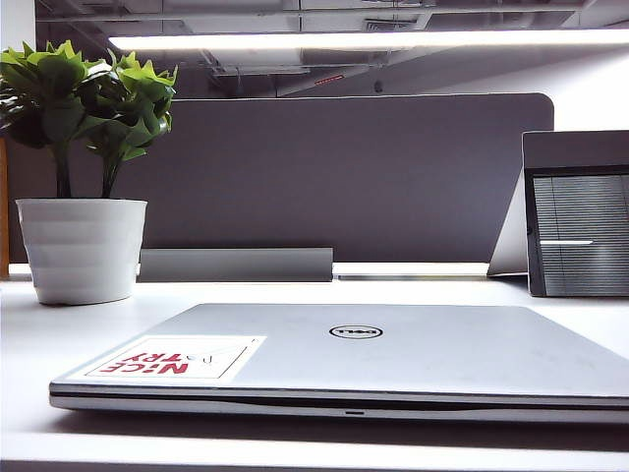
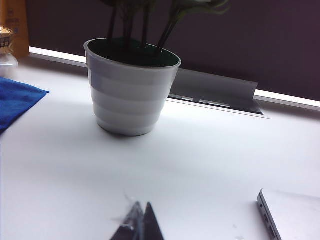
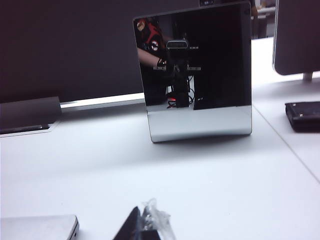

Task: Close the laptop lid.

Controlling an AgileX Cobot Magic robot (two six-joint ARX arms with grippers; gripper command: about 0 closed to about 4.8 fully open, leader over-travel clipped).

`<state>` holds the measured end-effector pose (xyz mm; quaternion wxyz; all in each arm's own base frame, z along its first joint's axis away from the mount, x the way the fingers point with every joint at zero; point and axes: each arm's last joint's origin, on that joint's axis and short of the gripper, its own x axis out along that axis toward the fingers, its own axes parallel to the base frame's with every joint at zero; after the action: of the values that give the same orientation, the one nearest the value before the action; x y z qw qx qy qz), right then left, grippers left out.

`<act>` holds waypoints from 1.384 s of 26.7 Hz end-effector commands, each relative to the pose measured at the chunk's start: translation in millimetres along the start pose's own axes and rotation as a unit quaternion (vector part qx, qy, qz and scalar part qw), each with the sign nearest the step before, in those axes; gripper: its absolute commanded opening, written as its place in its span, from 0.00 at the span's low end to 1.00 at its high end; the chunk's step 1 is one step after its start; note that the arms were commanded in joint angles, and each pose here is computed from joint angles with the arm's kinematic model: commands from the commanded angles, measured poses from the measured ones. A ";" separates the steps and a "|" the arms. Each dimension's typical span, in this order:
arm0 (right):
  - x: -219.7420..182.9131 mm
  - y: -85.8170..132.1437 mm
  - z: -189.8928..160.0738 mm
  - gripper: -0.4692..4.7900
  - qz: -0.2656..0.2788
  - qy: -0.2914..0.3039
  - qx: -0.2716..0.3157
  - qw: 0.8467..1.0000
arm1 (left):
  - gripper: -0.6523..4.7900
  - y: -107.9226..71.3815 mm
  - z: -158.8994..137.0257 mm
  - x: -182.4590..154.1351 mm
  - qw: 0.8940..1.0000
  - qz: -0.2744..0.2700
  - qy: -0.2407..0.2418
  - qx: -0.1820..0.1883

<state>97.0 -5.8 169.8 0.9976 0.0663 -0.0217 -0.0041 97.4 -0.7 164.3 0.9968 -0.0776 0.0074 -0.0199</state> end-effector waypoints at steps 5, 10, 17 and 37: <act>0.0 0.8 3.8 0.09 0.005 -0.022 -0.018 1.000 | 0.11 -0.2 1.8 0.0 1.000 0.000 -0.008 -0.001; 0.0 0.7 3.7 0.09 0.004 -0.022 -0.019 1.000 | 0.11 -0.2 1.8 0.0 1.000 0.000 -0.008 -0.001; 0.0 0.7 3.5 0.09 0.004 -0.020 -0.019 1.000 | 0.11 -0.2 1.8 0.0 1.000 0.000 -0.008 -0.001; -0.1 0.6 3.6 0.09 0.004 -0.021 -0.019 1.000 | 0.11 -0.2 1.8 0.0 1.000 0.000 -0.008 -0.001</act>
<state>96.9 -5.8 172.3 0.9982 0.0494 -0.0344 -0.0039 97.4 -0.7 164.3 0.9968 -0.0776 0.0072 -0.0199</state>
